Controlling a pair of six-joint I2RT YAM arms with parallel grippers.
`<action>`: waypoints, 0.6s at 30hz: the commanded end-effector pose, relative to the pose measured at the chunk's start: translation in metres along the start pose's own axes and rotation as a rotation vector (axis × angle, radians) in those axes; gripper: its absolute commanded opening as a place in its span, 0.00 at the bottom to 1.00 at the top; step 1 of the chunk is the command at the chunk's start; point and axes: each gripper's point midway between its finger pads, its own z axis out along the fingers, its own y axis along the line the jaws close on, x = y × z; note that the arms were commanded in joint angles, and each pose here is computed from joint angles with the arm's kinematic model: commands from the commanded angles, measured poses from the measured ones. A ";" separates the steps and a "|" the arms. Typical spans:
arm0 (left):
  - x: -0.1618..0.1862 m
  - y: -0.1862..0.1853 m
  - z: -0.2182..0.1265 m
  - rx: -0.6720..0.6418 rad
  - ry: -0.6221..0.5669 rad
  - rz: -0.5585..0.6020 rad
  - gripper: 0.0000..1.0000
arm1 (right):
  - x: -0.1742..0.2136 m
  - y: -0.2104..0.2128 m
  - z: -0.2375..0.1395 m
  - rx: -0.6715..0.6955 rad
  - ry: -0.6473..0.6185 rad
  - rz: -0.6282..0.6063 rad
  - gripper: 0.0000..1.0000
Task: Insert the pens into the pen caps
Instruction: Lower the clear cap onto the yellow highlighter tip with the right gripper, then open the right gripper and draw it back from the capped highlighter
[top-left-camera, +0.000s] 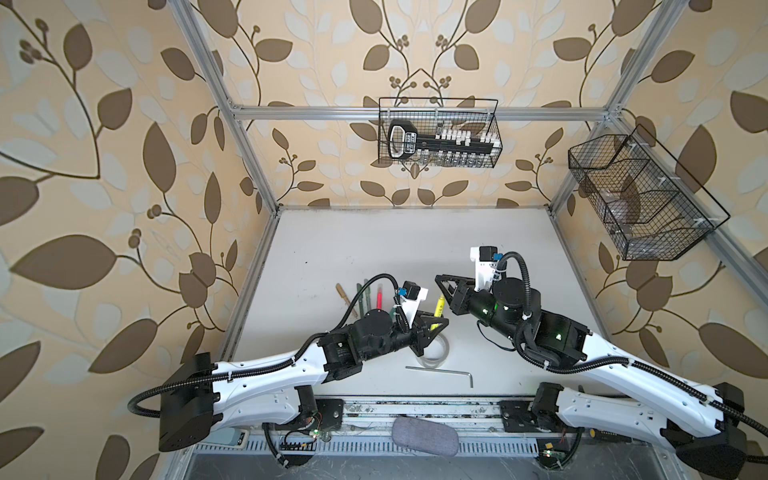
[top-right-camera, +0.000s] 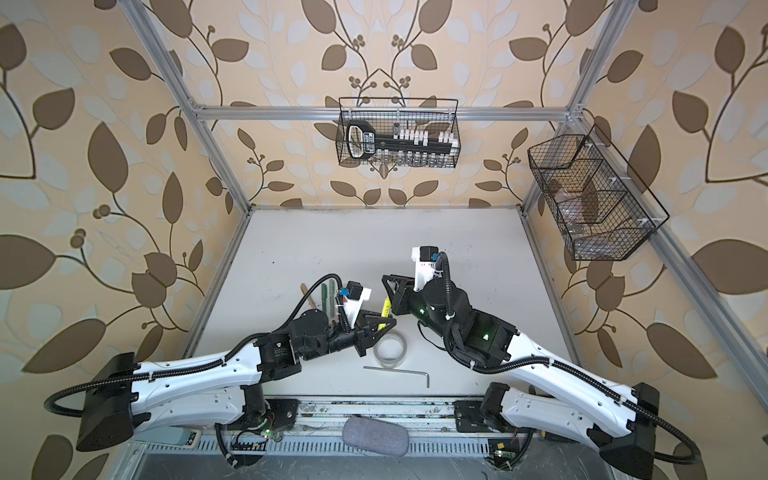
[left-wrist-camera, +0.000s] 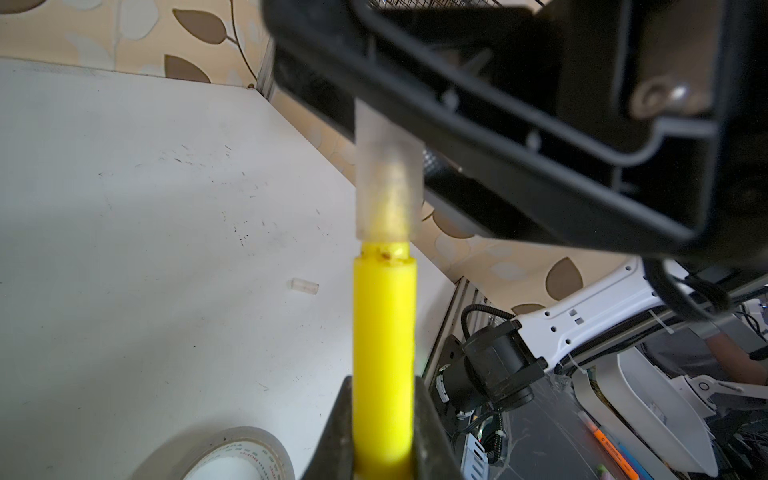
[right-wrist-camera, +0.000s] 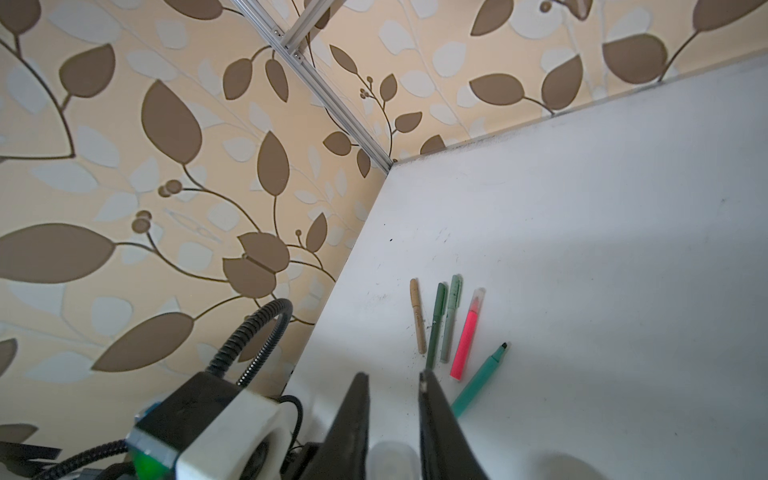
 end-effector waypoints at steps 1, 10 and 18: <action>-0.025 -0.018 -0.001 0.050 -0.053 0.021 0.00 | -0.007 0.009 -0.004 -0.037 -0.005 -0.003 0.14; -0.062 -0.032 -0.011 0.148 -0.109 -0.006 0.00 | 0.010 0.004 -0.008 -0.247 0.015 0.032 0.00; -0.099 -0.032 -0.020 0.193 -0.190 -0.030 0.00 | 0.021 0.037 -0.014 -0.486 0.041 -0.004 0.00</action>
